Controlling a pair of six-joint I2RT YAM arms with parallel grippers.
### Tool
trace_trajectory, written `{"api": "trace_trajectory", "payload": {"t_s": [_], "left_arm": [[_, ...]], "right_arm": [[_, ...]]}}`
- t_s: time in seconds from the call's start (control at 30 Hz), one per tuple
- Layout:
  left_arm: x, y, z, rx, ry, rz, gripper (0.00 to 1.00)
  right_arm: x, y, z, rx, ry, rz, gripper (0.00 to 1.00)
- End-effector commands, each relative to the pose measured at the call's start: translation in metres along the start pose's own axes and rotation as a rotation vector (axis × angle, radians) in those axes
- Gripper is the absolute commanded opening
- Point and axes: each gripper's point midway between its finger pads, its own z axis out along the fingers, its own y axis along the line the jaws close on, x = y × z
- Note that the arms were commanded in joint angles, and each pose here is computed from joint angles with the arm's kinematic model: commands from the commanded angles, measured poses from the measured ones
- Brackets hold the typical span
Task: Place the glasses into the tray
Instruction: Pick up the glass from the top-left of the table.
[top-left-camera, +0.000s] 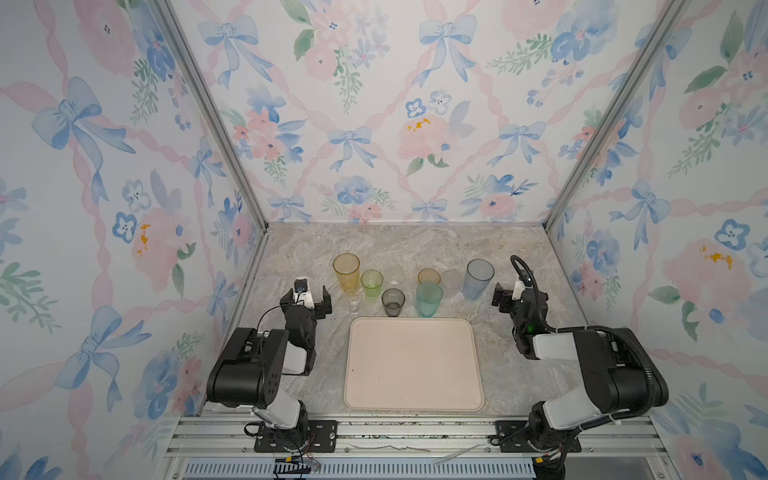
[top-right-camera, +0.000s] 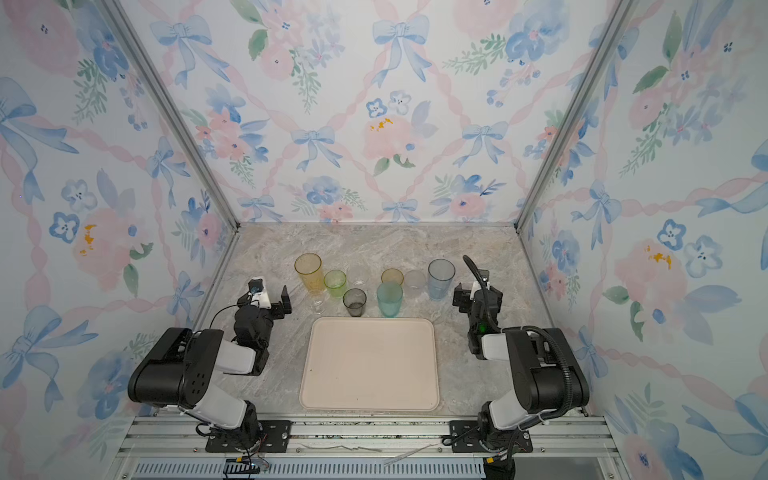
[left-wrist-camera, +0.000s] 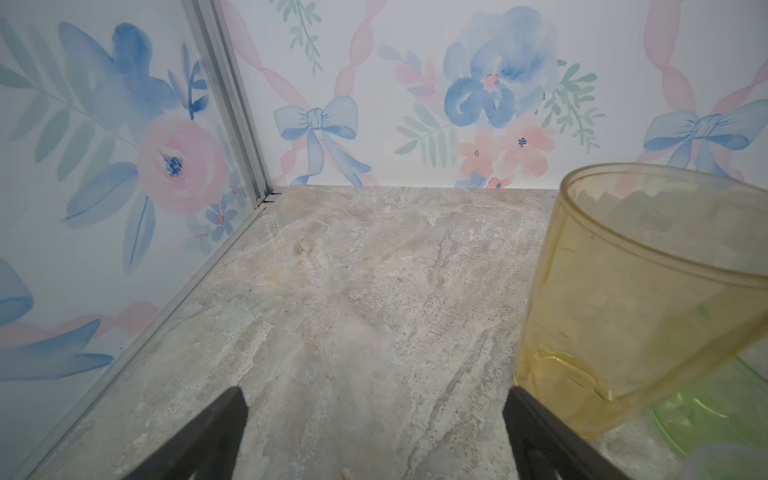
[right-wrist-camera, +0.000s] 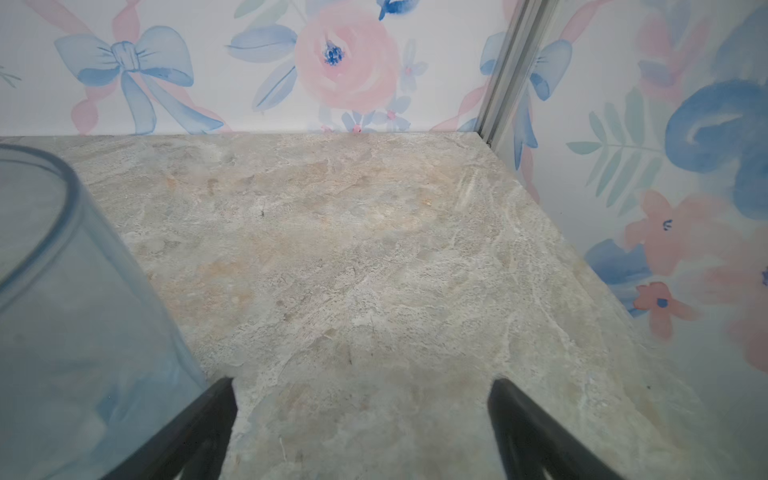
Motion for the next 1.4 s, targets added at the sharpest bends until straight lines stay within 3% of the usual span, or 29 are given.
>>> {"api": "trace_trajectory", "payload": {"t_s": [0.0,1.03,1.1,1.17,1.23,1.37], "left_arm": [[0.0043,-0.0017,0.0006,0.006,0.013,0.018,0.98],[0.0041,-0.0023,0.0009,0.008,0.014,0.019,0.98],[0.004,-0.002,0.0012,0.008,0.014,0.017,0.93],[0.0041,-0.0023,0.0013,0.01,0.015,0.017,0.75],[0.0042,-0.0024,0.0009,0.011,0.014,0.017,0.64],[-0.0022,0.001,0.0046,-0.022,0.029,0.021,0.52]], "right_arm": [[0.0001,0.0002,-0.0009,0.004,-0.012,-0.001,0.97],[0.0004,0.0001,0.0,-0.009,-0.007,0.01,0.97],[0.0005,0.0001,0.0,-0.008,-0.007,0.01,0.97],[0.0004,0.0003,0.0,-0.01,-0.007,0.009,0.97],[0.0006,-0.0005,0.0,-0.01,-0.007,0.012,0.98],[-0.0024,-0.0065,0.0004,-0.003,0.003,0.041,0.98]]}}
